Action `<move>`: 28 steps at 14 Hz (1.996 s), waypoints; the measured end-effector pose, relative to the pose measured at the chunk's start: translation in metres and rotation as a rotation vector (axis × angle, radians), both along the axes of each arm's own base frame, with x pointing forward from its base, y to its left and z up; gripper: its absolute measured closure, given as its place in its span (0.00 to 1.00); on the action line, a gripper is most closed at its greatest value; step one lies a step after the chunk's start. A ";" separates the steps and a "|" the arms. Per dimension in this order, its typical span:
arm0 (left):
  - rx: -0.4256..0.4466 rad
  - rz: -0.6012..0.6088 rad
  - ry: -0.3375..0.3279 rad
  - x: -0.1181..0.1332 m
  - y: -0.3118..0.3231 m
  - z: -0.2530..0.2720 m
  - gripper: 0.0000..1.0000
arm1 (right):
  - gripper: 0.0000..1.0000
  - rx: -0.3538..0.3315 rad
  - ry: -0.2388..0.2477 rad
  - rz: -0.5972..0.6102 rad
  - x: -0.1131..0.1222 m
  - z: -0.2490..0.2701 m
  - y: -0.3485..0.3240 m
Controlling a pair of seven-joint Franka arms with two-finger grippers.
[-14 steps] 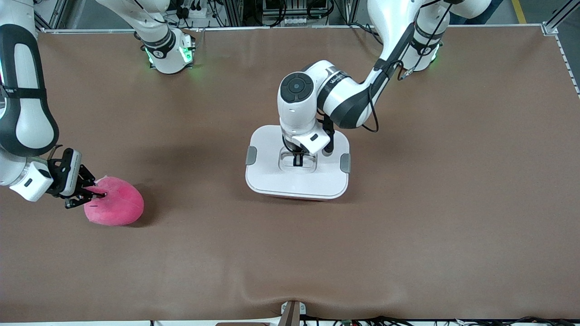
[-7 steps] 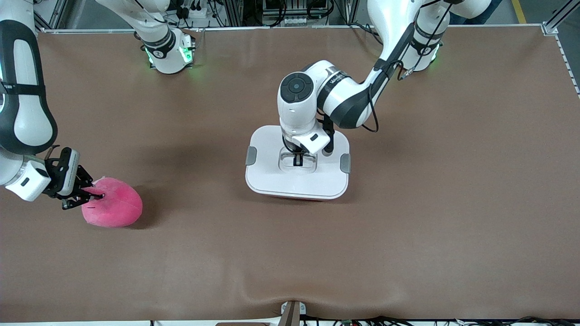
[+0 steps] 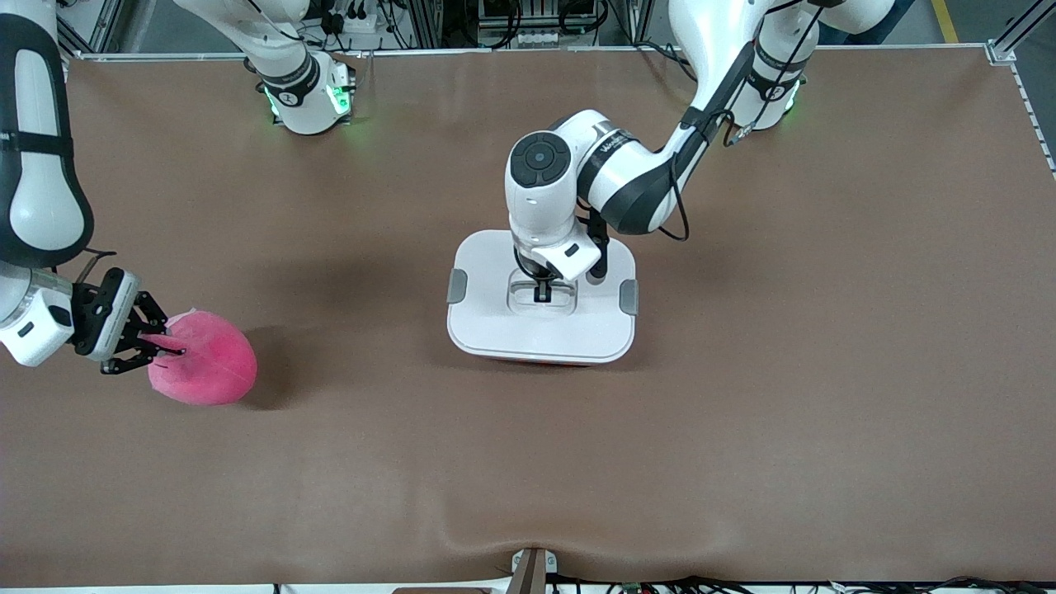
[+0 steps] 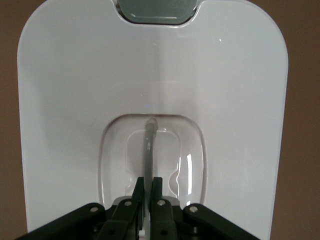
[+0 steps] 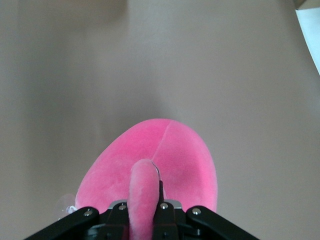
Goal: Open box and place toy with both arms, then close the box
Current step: 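Lift the lid with the left gripper while the right gripper carries the toy over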
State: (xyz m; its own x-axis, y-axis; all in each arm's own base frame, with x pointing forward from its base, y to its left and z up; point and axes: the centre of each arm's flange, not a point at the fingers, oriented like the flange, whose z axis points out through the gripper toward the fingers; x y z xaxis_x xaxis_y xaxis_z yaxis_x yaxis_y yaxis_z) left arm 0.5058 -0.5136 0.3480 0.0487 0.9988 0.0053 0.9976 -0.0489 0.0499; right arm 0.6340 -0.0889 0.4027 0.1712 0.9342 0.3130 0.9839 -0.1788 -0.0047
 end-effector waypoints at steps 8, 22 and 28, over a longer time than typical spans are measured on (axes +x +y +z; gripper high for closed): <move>0.000 -0.001 0.000 0.000 0.000 0.000 0.93 | 0.89 0.038 0.223 -0.440 -0.017 0.034 0.020; -0.007 -0.016 -0.008 -0.001 -0.002 0.008 0.93 | 0.89 0.022 0.445 -0.841 -0.020 0.069 0.080; -0.014 -0.030 -0.021 -0.002 0.003 0.036 0.93 | 0.89 0.024 0.472 -0.902 -0.020 0.071 0.084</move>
State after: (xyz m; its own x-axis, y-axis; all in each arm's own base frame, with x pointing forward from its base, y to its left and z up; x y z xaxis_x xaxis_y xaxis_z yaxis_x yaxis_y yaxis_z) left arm 0.5036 -0.5107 0.3842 0.0783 0.9969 -0.0075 0.9944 -0.0775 0.0721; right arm 0.6135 -0.0050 0.4737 0.9195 0.3902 0.0480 0.3791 -0.8478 -0.3707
